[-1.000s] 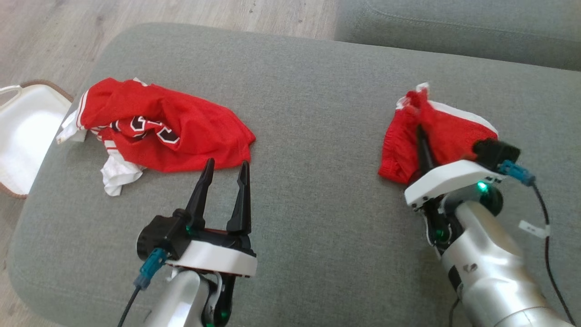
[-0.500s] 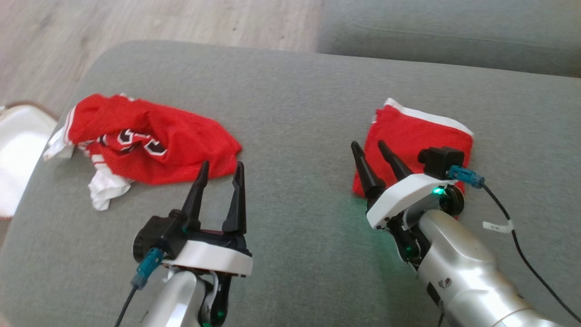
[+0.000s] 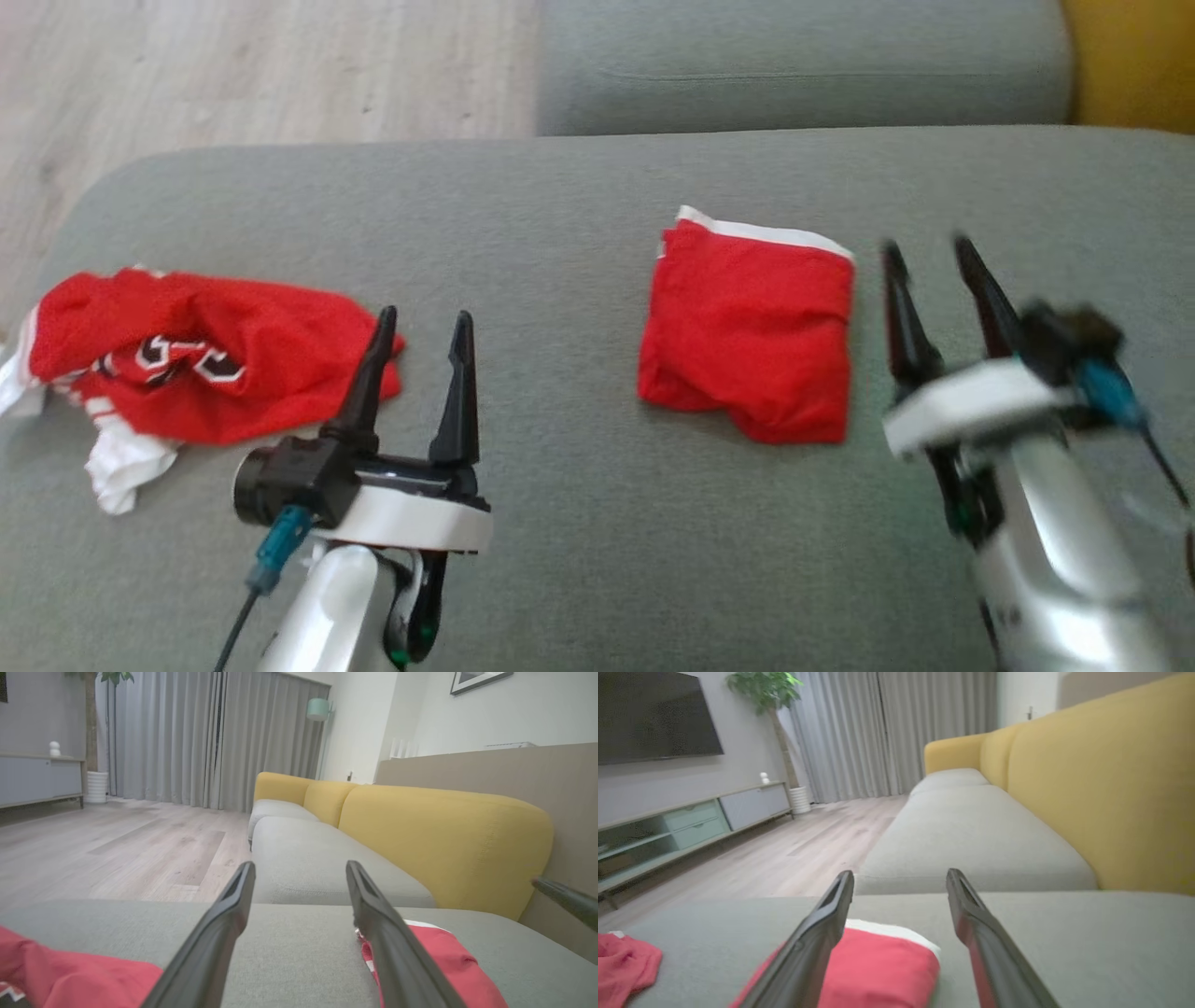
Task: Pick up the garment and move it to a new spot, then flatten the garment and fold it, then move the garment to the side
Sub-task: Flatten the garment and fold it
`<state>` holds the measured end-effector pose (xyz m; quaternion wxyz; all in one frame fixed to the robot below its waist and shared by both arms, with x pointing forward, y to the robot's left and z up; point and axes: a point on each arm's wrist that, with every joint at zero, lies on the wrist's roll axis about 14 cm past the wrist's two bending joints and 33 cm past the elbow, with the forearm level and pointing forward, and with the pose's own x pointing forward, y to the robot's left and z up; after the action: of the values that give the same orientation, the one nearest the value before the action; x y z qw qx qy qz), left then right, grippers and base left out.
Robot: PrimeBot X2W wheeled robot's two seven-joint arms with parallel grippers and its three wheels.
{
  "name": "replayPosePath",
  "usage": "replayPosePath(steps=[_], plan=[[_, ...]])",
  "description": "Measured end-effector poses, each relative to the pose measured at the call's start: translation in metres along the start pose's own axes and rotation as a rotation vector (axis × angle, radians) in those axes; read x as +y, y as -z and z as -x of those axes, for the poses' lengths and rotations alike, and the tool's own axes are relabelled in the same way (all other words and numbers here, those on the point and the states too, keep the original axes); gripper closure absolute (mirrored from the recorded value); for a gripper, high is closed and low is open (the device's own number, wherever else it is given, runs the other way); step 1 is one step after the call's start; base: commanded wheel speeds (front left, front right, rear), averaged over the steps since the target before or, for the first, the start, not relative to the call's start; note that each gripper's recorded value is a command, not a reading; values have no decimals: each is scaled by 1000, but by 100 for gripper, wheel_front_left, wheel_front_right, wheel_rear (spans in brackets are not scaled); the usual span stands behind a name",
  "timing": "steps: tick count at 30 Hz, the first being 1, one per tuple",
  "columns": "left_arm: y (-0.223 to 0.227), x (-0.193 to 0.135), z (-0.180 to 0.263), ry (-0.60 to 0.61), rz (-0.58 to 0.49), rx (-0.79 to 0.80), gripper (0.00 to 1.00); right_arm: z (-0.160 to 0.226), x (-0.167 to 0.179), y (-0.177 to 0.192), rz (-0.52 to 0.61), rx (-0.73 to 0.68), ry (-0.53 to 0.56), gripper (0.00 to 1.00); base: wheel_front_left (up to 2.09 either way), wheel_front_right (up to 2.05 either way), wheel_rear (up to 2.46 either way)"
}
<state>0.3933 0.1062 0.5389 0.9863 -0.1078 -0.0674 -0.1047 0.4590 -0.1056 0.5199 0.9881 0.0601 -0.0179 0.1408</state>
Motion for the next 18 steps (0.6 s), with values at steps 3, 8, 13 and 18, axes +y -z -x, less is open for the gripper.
replayPosePath(steps=[3, 8, 13, 18], plan=[[2, -8, -4, 34, 20, 3, 0, 37, -34, 10, 7, 2, 127, 0, 0, 0, 0], [12, -15, -2, 59, 36, 29, 0, 64, -55, 3, 49, -26, 207, 0, 0, 0, 0], [18, -20, 1, 70, 60, 41, 0, 83, -60, 12, -10, -18, 243, 0, 0, 0, 0], [19, -20, 1, 69, 63, 43, 0, 84, -60, 13, -19, -20, 246, 0, 0, 0, 0]])
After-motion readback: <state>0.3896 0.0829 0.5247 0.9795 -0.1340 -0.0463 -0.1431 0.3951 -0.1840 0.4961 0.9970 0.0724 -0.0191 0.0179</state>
